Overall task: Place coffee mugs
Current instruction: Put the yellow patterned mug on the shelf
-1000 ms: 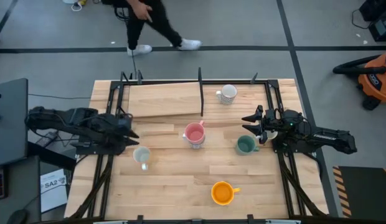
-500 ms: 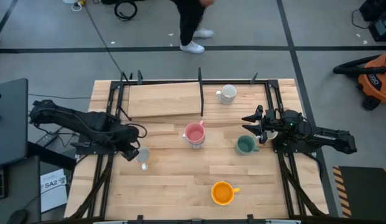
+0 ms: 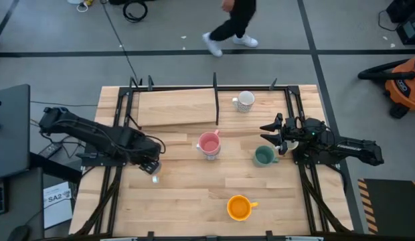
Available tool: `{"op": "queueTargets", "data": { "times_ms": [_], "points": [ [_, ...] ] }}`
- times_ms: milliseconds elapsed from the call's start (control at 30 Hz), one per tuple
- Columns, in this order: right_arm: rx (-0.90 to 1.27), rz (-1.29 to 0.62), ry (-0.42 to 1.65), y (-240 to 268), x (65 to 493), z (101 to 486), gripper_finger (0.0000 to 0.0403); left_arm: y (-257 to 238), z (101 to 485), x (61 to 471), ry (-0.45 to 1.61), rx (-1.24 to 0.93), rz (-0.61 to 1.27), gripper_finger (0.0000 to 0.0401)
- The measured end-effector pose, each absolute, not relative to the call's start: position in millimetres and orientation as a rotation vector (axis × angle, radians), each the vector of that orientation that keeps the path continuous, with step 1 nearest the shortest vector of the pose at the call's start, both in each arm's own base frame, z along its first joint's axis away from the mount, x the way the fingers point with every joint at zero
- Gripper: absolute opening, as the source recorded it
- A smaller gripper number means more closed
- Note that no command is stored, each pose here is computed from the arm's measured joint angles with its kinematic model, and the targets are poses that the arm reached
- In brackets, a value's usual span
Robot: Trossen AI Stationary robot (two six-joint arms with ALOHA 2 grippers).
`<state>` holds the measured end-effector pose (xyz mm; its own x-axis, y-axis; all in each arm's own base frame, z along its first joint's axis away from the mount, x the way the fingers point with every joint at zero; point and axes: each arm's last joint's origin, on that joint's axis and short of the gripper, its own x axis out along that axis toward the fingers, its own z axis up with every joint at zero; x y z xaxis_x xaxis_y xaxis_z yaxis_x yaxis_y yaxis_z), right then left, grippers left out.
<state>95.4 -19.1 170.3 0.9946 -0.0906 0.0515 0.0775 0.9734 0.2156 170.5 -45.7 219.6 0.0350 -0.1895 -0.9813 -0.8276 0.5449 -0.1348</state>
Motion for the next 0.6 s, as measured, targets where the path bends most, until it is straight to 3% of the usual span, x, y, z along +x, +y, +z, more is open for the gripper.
{"op": "queueTargets", "data": {
  "times_ms": [300,600],
  "points": [
    [0.215,-0.085,-0.061,-19.1,95.4,170.3,0.0185,-48.0,206.1,180.3,1.550,-0.863,0.644,0.0150],
    [0.215,-0.085,-0.061,-19.1,95.4,170.2,0.0185,-47.6,204.3,183.4,1.533,-0.808,0.615,0.0079]
  ]
}}
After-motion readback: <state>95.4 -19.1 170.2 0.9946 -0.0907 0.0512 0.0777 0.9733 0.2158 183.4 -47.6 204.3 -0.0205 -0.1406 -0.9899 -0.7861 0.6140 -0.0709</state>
